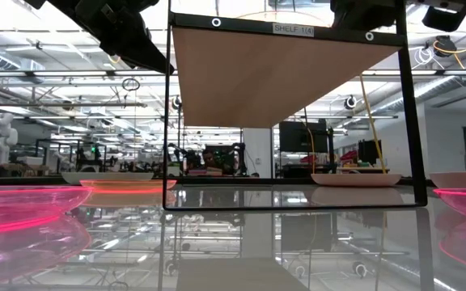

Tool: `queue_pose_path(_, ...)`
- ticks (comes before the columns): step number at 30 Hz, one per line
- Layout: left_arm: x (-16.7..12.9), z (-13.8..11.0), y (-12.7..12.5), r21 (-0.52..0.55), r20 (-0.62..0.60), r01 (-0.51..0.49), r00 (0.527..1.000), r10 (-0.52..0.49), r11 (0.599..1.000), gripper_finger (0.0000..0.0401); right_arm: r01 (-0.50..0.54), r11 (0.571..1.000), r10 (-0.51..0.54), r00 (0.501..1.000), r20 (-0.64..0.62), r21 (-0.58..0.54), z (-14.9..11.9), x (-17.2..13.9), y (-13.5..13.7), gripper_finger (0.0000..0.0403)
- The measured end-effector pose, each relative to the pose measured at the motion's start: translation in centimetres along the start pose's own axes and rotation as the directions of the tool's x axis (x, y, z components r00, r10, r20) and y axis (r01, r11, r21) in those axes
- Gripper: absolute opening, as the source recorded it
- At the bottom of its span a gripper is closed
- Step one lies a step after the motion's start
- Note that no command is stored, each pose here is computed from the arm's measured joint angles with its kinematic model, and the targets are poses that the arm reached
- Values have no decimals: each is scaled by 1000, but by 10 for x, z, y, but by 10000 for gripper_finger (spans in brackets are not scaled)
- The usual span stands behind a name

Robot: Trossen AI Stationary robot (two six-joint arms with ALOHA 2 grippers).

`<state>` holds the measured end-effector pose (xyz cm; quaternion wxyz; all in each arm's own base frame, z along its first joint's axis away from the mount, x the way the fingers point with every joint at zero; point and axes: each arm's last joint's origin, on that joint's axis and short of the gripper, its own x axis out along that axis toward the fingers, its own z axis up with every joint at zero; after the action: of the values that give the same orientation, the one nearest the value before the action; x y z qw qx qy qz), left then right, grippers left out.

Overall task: Place and stack plates onto a shelf
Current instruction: Put the right orange plate on the shelf

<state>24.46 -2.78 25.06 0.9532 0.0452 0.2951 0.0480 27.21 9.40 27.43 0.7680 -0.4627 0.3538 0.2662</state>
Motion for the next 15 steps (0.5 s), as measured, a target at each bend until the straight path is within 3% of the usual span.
queue_pose_path(10, 0, 0, 0, 1, 0, 0, 1000, 0, 1000, 31, 0, 1000, 0, 1000, 0, 6, 0, 0, 0, 1)
queue_pose_path(15, 0, 0, 0, 1, 0, 0, 1000, 0, 1000, 31, 4, 999, -4, 1000, 1, 31, 0, 0, 0, 29)
